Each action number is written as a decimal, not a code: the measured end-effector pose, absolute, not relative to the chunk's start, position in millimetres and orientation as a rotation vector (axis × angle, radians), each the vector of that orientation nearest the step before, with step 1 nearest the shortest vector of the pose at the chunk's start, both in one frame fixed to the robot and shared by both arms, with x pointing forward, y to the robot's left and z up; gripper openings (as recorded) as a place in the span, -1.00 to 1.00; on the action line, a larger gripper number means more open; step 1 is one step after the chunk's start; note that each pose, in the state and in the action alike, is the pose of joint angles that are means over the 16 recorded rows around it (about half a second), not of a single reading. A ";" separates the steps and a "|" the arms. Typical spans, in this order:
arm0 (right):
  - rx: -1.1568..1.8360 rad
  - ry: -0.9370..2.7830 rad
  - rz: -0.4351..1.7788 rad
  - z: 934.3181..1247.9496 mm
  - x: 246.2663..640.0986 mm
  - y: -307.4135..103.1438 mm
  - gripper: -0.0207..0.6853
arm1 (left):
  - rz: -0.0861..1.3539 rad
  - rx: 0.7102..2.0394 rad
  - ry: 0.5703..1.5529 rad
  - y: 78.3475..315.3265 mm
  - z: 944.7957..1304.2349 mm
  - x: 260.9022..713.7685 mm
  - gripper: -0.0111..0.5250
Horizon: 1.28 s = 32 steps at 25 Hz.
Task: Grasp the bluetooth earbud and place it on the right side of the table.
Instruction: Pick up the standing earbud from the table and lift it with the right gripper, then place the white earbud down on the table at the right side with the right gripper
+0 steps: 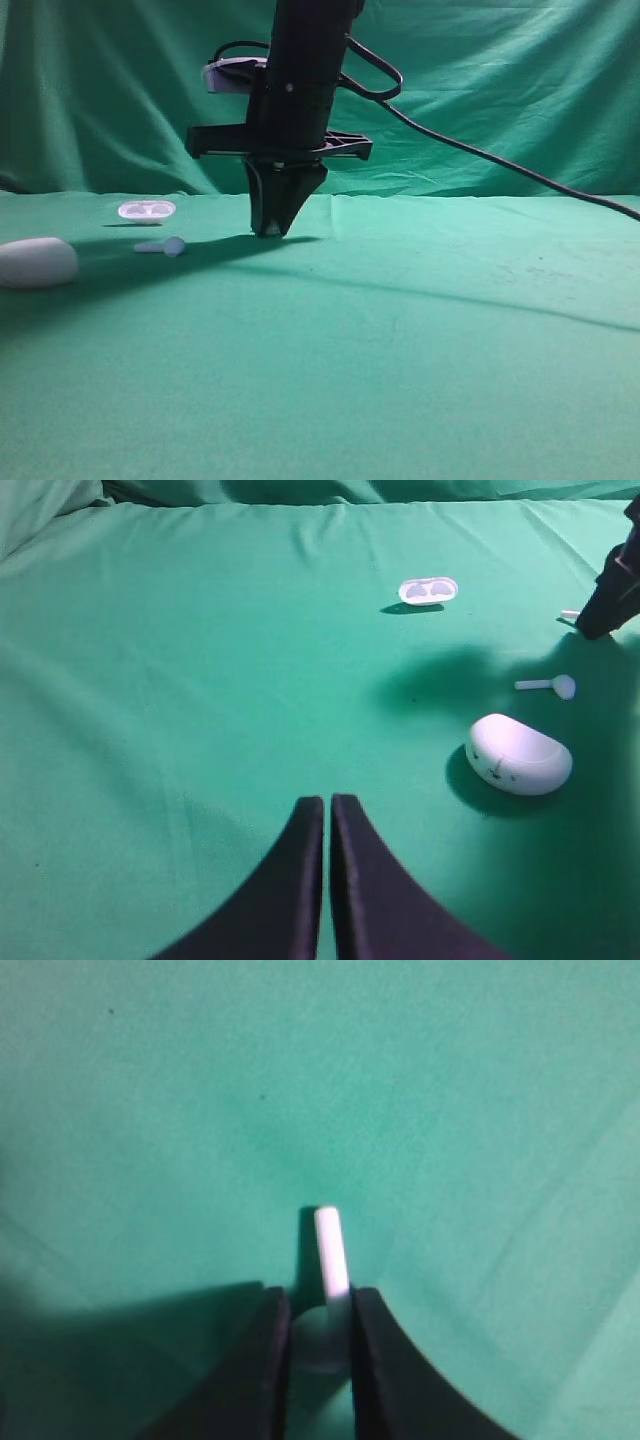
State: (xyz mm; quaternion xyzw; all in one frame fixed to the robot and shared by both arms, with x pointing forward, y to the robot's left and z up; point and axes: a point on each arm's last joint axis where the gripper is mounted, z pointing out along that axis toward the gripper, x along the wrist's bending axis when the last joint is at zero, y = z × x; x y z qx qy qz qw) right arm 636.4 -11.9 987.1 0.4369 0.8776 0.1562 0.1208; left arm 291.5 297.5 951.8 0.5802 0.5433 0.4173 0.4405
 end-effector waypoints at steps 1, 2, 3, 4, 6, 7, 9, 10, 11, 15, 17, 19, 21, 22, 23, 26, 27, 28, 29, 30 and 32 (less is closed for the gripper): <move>1.289 2.555 0.449 994.4 635.5 -17.9 -0.63 | 1.036 1.441 1.349 297.5 951.8 291.5 -0.96; 1.306 2.545 0.441 1001.5 634.5 -25.1 -0.63 | 1.036 1.441 1.349 297.5 951.8 291.5 -0.96; 1.326 2.534 0.430 1007.9 633.4 -33.4 -0.63 | 1.036 1.441 1.349 297.5 951.8 291.5 -0.96; 1.349 2.521 0.420 1014.1 632.1 -42.6 -0.63 | 1.036 1.441 1.349 297.5 951.8 291.5 -0.96; 1.401 2.493 0.396 1023.6 628.4 -63.6 -0.63 | 1.036 1.441 1.349 297.5 951.8 291.5 -0.96; 1.429 2.477 0.382 1026.9 626.0 -75.1 -0.63 | 1.036 1.441 1.349 297.5 951.8 291.5 -0.96; 1.488 2.444 0.357 1030.2 619.5 -99.0 -0.63 | 1.036 1.441 1.349 297.5 951.8 291.5 -0.96; 1.520 2.427 0.345 1029.8 615.5 -111.3 -0.63 | 1.036 1.441 1.349 297.5 951.8 291.5 -0.96; 1.552 2.410 0.334 1028.2 611.1 -123.4 -0.63 | 1.036 1.441 1.349 297.5 951.8 291.5 -0.96; 1.671 2.346 0.290 1009.4 588.4 -167.6 -0.63 | 1.036 1.441 1.349 297.5 951.8 291.5 -0.96; 1.719 2.322 0.272 996.0 575.2 -184.5 -0.63 | 1.036 1.441 1.349 297.5 951.8 291.5 -0.96; 1.754 2.303 0.263 983.0 563.1 -197.1 -0.63 | 1.036 1.441 1.349 297.5 951.8 291.5 -0.96; 1.774 2.291 0.258 971.2 553.0 -206.0 -0.63 | 1.036 1.441 1.349 297.5 951.8 291.5 -0.96; 1.779 2.287 0.256 966.1 549.1 -209.2 -0.63 | 1.036 1.441 1.349 297.5 951.8 291.5 -0.96; 1.782 2.284 0.254 961.2 545.8 -211.8 -0.63 | 1.036 1.441 1.349 297.5 951.8 291.5 -0.96; 1.776 2.283 0.249 949.4 540.4 -216.6 -0.60 | 1.036 1.441 1.349 297.5 951.8 291.5 -0.96; 1.771 2.284 0.249 946.5 539.7 -217.4 -0.57 | 1.036 1.441 1.349 297.5 951.8 291.5 -0.96; 1.765 2.284 0.250 944.0 539.5 -217.9 -0.54 | 1.036 1.441 1.349 297.5 951.8 291.5 -0.96; 1.758 2.284 0.252 942.1 539.6 -218.1 -0.48 | 1.036 1.441 1.349 297.5 951.8 291.5 -0.96; 1.751 2.284 0.255 940.7 540.0 -218.1 -0.42 | 1.036 1.441 1.349 297.5 951.8 291.5 -0.96; 1.739 2.282 0.261 938.7 541.3 -218.0 -0.27 | 1.036 1.441 1.349 297.5 951.8 291.5 -0.96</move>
